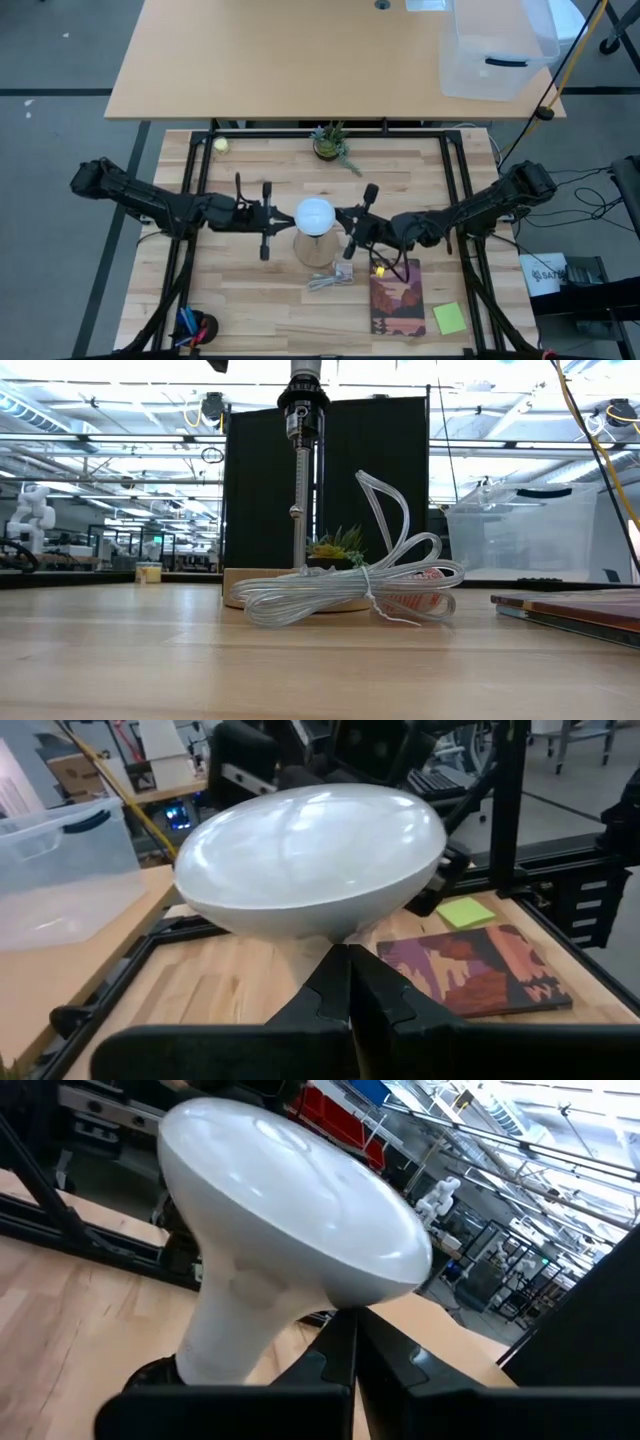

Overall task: Screw lightbulb
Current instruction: Insert the white lightbulb into the silver lamp

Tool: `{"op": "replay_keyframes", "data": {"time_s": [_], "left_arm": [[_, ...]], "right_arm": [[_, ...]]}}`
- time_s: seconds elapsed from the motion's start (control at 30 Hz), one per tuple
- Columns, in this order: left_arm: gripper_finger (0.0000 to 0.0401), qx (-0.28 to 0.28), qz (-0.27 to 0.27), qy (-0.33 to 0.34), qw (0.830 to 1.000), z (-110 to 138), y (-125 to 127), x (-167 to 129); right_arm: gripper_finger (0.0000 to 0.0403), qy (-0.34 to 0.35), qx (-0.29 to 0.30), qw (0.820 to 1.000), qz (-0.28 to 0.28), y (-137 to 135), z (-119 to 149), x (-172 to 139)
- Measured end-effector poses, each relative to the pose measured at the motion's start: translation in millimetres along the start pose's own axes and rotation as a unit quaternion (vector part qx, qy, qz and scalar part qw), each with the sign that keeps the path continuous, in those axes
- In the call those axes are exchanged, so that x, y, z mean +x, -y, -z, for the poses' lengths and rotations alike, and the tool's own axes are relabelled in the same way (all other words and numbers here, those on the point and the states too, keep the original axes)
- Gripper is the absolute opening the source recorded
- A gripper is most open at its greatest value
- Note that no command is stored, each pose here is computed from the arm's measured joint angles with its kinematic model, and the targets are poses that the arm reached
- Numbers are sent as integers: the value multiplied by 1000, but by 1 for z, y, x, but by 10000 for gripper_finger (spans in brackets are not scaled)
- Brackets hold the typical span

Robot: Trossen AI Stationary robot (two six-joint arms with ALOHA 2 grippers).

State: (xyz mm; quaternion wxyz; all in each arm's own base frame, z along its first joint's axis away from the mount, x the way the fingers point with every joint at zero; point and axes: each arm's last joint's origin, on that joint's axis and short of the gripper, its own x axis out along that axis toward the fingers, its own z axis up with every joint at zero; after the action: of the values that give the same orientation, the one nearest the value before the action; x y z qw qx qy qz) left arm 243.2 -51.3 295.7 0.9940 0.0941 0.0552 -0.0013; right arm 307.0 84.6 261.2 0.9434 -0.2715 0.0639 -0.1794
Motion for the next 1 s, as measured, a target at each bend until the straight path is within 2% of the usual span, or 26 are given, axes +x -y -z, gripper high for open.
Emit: {"op": "replay_keyframes", "data": {"time_s": [0.3, 0.6, 0.87, 1.0], "left_arm": [[0, -6, -26, -5, 1000, 2, -12, 2], [0, -43, -58, -10, 997, 5, -26, 4], [0, -39, -51, -26, 998, 7, -24, 4], [0, -32, -39, -24, 998, 5, -18, 0]], "right_arm": [[0, 5, 0, 1000, -14, -6, -3, -5], [0, 11, 8, 1000, -28, -11, -5, -9], [0, -17, 14, 999, -43, -16, 1, -11], [0, -30, 14, 999, -28, -15, 2, -11]]}}
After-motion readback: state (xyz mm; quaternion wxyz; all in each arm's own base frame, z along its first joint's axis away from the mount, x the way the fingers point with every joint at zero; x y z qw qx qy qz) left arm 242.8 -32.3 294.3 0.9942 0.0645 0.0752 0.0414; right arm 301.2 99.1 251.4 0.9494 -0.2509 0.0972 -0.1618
